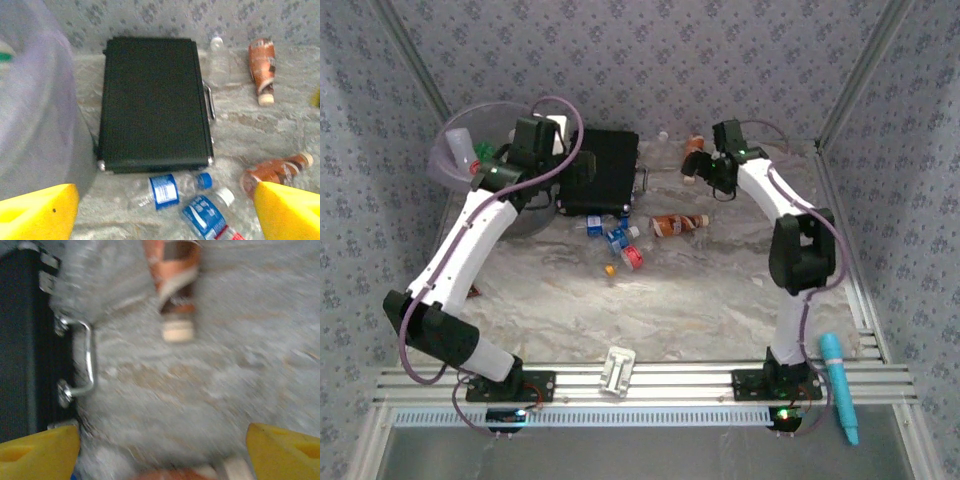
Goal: Put the plastic bottles in the bin
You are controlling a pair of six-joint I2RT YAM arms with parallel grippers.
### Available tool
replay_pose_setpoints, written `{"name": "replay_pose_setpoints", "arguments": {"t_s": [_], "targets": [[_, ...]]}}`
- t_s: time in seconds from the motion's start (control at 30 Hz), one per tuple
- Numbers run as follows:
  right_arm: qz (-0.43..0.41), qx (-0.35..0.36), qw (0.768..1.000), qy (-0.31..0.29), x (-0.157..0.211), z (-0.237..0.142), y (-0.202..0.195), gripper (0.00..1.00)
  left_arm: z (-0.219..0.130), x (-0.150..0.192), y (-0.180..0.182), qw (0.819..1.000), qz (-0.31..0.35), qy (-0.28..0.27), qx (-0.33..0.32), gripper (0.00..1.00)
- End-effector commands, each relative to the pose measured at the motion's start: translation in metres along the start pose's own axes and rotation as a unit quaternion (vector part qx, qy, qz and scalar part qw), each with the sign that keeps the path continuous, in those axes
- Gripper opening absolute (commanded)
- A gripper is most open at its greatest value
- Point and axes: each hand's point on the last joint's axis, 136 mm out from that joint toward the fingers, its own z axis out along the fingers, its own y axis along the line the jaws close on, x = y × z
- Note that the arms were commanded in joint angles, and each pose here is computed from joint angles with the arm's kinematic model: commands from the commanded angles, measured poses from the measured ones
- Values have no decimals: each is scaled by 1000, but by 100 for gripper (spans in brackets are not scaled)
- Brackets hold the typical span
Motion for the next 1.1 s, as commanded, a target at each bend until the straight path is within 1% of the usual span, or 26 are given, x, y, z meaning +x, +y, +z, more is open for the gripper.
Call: {"name": "replay_pose_setpoints", "arguments": {"t_s": [0.0,0.13,0.27,0.4,0.53,0.67,0.8,0.9,1.07], "targets": [[17,-45,999,-3,-14,28,36,86,-18,-12,-10,998,-42,-44,35,90],[30,-84,996,2,-21,69,67,84,-20,-9,-11,997,-53,-48,42,90],[49,-123,991,7,-23,104,88,85,-21,-8,-13,996,-53,-45,49,90],[79,-144,986,3,-26,132,92,86,-25,-10,-14,997,-47,-47,49,90],[103,-146,984,5,-22,156,86,86,-33,-16,-7,997,-39,-59,31,91],[123,-157,980,3,-19,173,82,86,-34,-16,-6,997,-41,-61,29,91],[129,-152,980,6,-16,182,77,84,-35,-16,-4,997,-41,-60,26,91],[131,-149,980,9,-13,188,73,79,-35,-16,-3,997,-41,-60,23,91],[127,-148,981,16,-9,191,68,63,-34,-16,-4,997,-44,-59,25,91]]}}
